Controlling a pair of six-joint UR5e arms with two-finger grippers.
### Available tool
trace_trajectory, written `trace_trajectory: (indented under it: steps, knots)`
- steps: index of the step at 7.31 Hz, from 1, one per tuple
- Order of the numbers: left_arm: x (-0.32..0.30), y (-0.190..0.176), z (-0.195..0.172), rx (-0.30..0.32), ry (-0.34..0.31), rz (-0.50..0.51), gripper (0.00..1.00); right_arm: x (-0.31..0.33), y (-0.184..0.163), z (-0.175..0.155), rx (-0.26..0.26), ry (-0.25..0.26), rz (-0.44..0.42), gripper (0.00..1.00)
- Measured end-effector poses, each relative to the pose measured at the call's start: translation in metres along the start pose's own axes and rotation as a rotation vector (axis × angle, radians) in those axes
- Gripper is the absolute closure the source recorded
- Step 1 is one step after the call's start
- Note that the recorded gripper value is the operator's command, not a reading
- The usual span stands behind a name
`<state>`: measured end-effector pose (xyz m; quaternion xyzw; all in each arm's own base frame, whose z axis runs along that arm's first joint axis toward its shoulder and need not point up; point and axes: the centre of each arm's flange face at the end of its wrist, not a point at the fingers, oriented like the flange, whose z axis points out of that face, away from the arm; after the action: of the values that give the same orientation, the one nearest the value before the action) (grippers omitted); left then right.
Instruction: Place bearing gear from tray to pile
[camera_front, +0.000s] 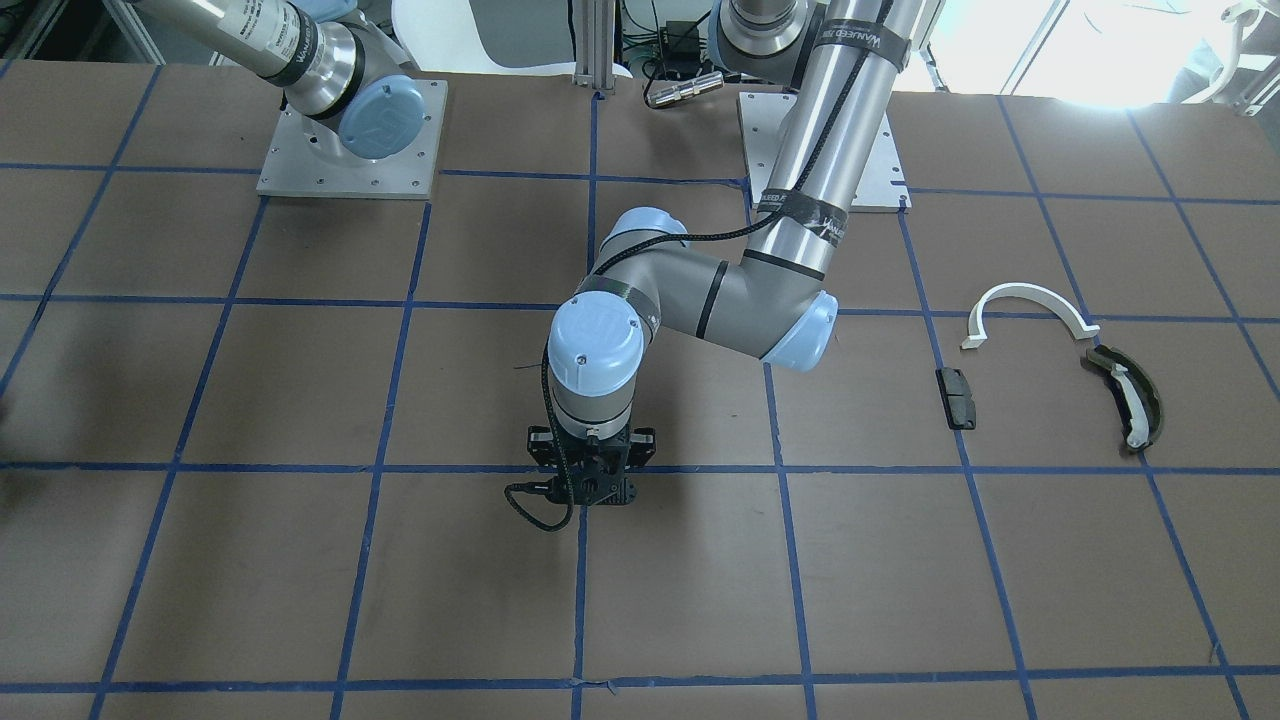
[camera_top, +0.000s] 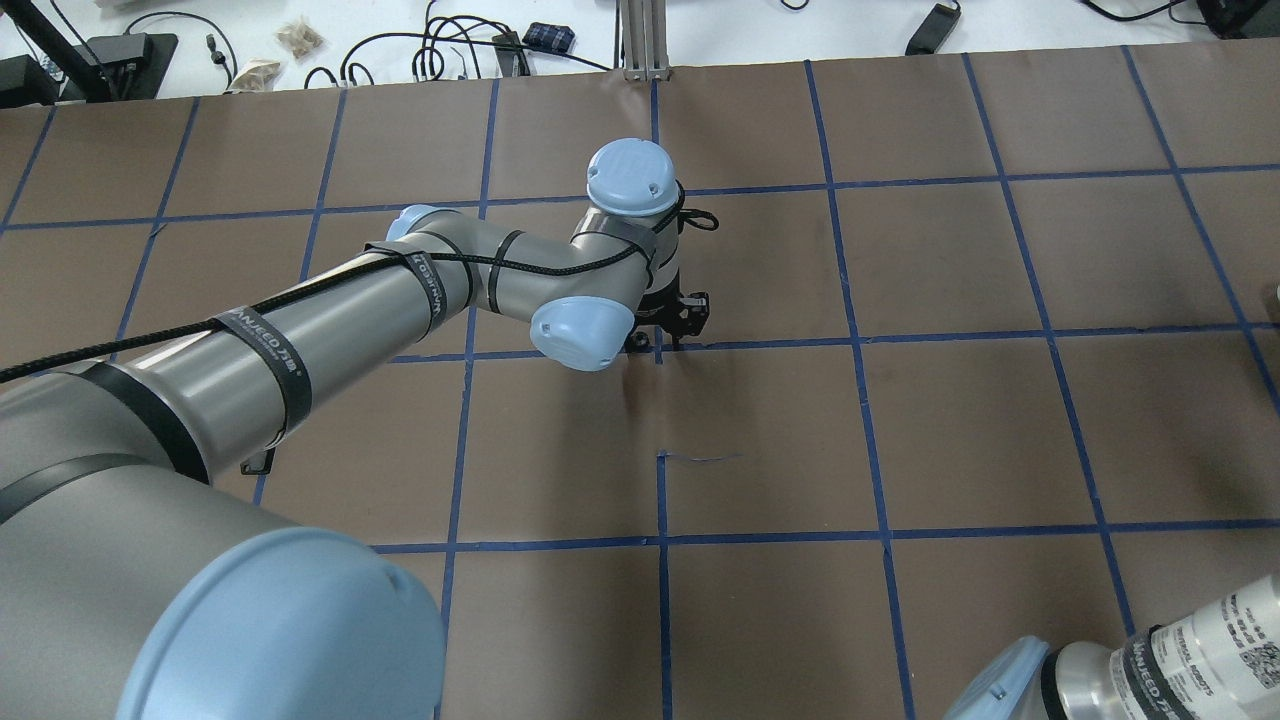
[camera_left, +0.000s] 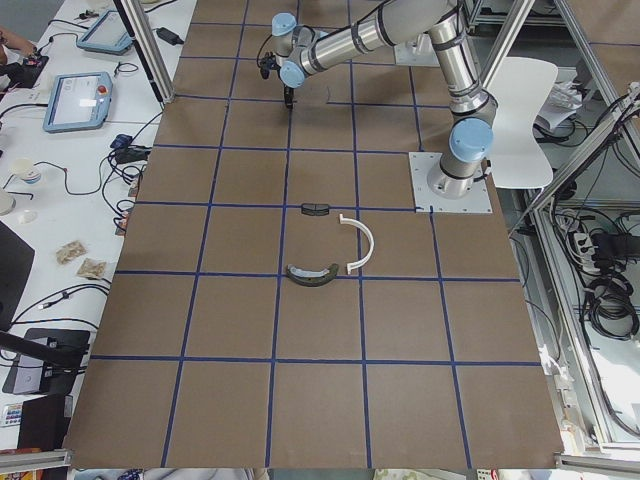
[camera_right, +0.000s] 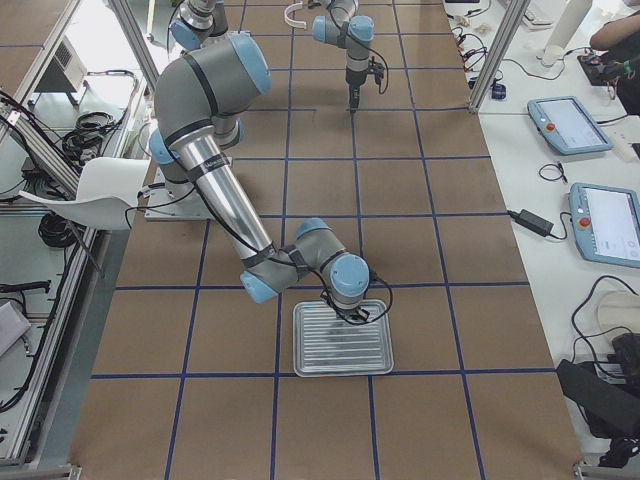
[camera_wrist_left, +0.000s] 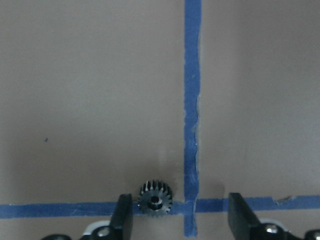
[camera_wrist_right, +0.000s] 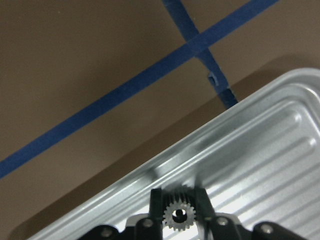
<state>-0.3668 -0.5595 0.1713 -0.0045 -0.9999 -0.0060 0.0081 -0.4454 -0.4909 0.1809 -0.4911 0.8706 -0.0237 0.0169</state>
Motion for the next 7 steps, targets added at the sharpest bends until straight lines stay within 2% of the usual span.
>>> trace_trajectory:
  steps: [1,3,4,5,6,7]
  knots:
    - [-0.001,0.000,0.000,0.001,-0.003,0.000,1.00,-0.001,-0.003,-0.008,0.004,-0.009,0.033,0.84]
    - [-0.007,-0.003,0.000,0.023,-0.060,0.007,1.00,-0.017,-0.026,-0.056,0.024,-0.073,0.259,0.84]
    - [-0.011,-0.005,-0.003,0.031,-0.083,0.007,1.00,-0.031,-0.056,-0.092,0.022,-0.105,0.375,0.83]
    - [-0.026,-0.013,-0.014,0.032,-0.092,0.001,1.00,-0.045,-0.100,-0.122,0.013,-0.114,0.484,0.83]
    - [-0.055,-0.024,-0.029,0.014,-0.098,0.009,1.00,-0.056,-0.156,-0.135,-0.001,-0.121,0.595,0.83]
    - [-0.093,-0.031,-0.049,-0.010,-0.104,0.032,1.00,-0.067,-0.229,-0.137,-0.017,-0.124,0.690,0.83]
